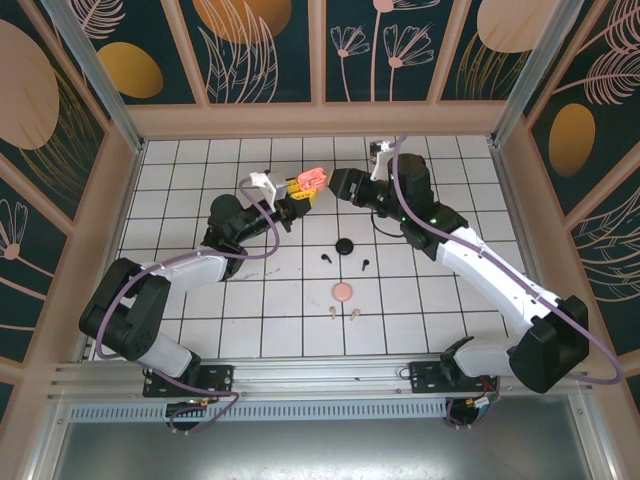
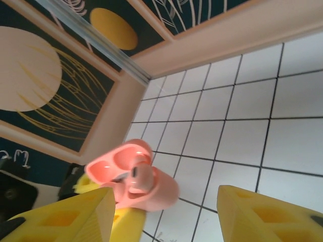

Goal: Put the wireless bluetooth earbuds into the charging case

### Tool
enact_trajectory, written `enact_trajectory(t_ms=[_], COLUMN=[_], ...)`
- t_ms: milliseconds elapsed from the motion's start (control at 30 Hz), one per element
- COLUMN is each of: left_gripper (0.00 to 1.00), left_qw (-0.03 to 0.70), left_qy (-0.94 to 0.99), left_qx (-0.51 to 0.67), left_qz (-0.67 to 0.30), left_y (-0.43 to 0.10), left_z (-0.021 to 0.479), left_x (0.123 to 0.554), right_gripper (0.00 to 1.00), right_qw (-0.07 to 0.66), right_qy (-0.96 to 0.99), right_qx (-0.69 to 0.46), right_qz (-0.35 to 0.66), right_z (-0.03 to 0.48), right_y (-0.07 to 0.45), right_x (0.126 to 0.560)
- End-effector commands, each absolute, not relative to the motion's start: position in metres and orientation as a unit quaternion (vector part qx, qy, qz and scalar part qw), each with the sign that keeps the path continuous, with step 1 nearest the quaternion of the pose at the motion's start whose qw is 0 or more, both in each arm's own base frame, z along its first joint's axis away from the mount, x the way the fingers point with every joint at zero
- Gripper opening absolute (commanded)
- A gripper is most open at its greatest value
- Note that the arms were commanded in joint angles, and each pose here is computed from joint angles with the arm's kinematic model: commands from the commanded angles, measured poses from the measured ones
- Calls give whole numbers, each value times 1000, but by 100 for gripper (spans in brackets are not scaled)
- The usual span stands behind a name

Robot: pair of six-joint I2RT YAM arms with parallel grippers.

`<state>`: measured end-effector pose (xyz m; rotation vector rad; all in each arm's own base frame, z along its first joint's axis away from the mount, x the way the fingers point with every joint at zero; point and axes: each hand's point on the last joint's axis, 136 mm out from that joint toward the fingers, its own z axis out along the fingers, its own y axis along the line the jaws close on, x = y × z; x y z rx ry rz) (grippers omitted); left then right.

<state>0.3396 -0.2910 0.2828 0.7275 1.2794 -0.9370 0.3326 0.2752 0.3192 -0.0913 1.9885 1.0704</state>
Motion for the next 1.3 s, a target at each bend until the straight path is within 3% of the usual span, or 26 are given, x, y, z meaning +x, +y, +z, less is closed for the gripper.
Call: enact_trajectory(t_ms=[0, 1267], left_gripper=[0, 0], left_qw=[647, 626], left_qy=[539, 528], left_qx=[328, 347], left_qz=[-428, -457], left_y=[-294, -305], left_z=[293, 303], left_x=[333, 327], right_gripper=[56, 43], right_qw=[469, 446], right_qy=[758, 777], right_qx=[-86, -146], right_qz=[444, 419], right_z=[350, 330], right_y=[280, 296], right_x=[324, 331])
